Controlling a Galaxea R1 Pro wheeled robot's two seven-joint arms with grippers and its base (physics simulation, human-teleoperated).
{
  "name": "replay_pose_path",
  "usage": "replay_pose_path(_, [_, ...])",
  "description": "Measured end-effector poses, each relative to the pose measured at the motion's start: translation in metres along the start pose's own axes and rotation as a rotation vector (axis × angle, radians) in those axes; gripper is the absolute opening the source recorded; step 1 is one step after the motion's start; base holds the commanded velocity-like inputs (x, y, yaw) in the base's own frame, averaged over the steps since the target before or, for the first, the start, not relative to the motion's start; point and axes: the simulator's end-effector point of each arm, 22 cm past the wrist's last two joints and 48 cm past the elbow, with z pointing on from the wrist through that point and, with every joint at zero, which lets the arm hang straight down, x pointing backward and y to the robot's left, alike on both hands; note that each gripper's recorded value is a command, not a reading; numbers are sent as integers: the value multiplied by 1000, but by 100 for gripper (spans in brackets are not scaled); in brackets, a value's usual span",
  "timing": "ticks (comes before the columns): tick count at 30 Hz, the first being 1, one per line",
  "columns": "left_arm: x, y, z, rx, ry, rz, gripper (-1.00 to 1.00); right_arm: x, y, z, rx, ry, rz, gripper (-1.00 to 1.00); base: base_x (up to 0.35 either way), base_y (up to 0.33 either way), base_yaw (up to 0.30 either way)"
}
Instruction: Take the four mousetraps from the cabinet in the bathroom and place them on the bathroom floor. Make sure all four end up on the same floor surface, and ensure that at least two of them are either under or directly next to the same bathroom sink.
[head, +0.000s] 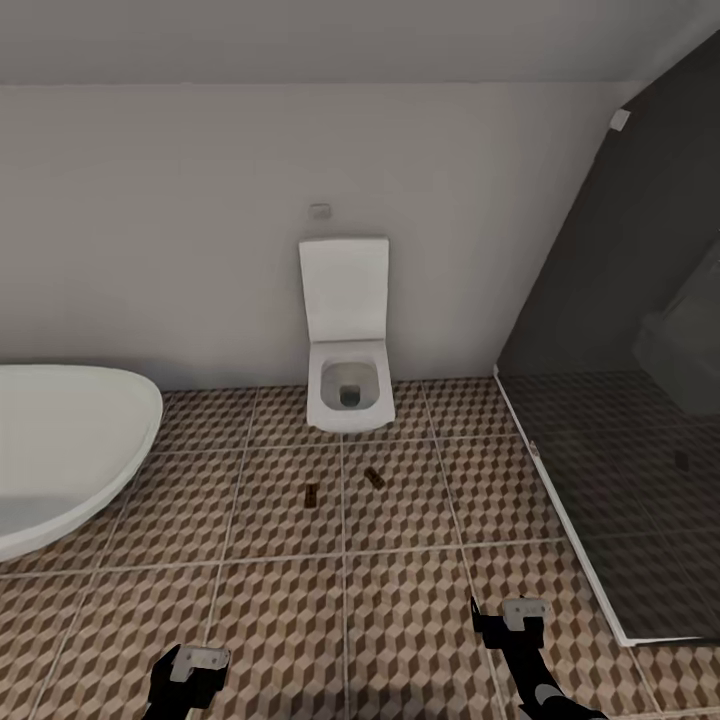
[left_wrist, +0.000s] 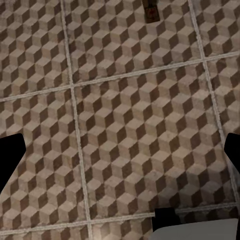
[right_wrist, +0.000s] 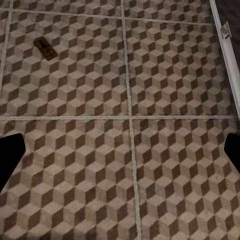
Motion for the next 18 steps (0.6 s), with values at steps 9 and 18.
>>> replay_pose_path(9, [-6,0,-1,-1,-12,-2,100,-7,0,-1,1,-14,2,100,0,0,0])
replay_pose_path(18, [-13,1,-2,-3,-25,-2,100,-15,-1,-1,2,-27,3,100,0,0,0])
